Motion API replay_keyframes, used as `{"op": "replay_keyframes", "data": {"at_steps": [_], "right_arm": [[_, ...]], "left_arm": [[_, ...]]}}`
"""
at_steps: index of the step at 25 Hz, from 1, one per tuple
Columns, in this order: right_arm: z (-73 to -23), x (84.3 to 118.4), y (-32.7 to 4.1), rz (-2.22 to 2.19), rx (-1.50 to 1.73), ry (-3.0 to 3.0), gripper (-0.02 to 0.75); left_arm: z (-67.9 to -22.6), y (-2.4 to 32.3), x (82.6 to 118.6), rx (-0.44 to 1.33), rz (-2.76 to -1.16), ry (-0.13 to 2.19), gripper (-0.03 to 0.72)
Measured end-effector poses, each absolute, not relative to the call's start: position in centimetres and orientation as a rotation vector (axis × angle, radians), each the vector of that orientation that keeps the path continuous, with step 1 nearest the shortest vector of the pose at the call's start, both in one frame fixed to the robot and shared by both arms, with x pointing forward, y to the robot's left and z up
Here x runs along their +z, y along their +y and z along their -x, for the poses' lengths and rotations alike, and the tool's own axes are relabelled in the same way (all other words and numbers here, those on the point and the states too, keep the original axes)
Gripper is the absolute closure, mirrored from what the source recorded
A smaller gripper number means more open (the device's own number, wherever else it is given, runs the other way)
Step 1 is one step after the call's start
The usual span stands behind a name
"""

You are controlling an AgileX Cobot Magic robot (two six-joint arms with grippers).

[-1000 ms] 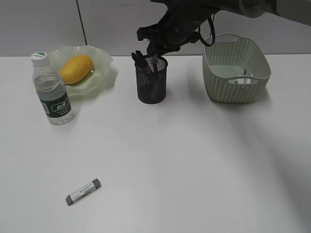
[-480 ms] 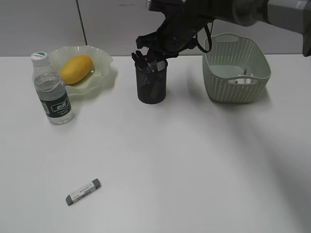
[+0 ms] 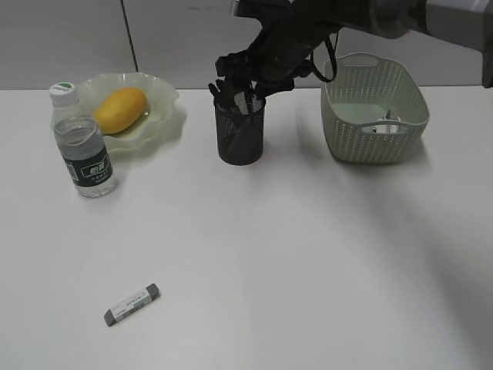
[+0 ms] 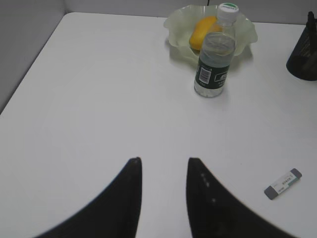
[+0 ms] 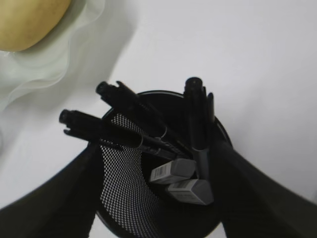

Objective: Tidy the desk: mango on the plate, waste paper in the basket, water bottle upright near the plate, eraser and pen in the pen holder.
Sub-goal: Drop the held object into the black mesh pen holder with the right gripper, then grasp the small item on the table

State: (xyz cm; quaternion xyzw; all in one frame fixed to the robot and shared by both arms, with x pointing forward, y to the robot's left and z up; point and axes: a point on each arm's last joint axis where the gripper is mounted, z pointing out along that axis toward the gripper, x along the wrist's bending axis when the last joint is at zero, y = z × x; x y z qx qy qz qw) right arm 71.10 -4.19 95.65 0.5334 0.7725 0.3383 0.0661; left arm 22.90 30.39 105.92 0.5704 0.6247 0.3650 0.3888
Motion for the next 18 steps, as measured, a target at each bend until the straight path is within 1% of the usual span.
{"op": "replay_keyframes", "data": {"at_steps": [4,9,12,14,18], "right_arm": [[-70.9,97.3,-4.2,-1.597,1.021,2.353,0.197],[-70.1,101.8,-4.2,-1.548,1.037,2.401,0.195],[-69.5,104.2,-4.5,-1.514,0.993,2.456,0.195],[-69.1,105.3,-4.9,-1.493,0.934,2.489,0.195],[-69.5,107.4,-7.0,-1.578,0.871,2.412,0.195]], "left_arm": [[-22.9,30.4,105.9,0.928,-1.451,1.589,0.449],[-22.9,30.4,105.9,0.928,-1.451,1.589,0.449],[-22.9,30.4,105.9,0.928,-1.451,1.589,0.449],[-22.9,30.4,105.9,0.928,-1.451,1.589,0.449],[-22.9,30.4,105.9,0.928,-1.451,1.589,0.449]]}}
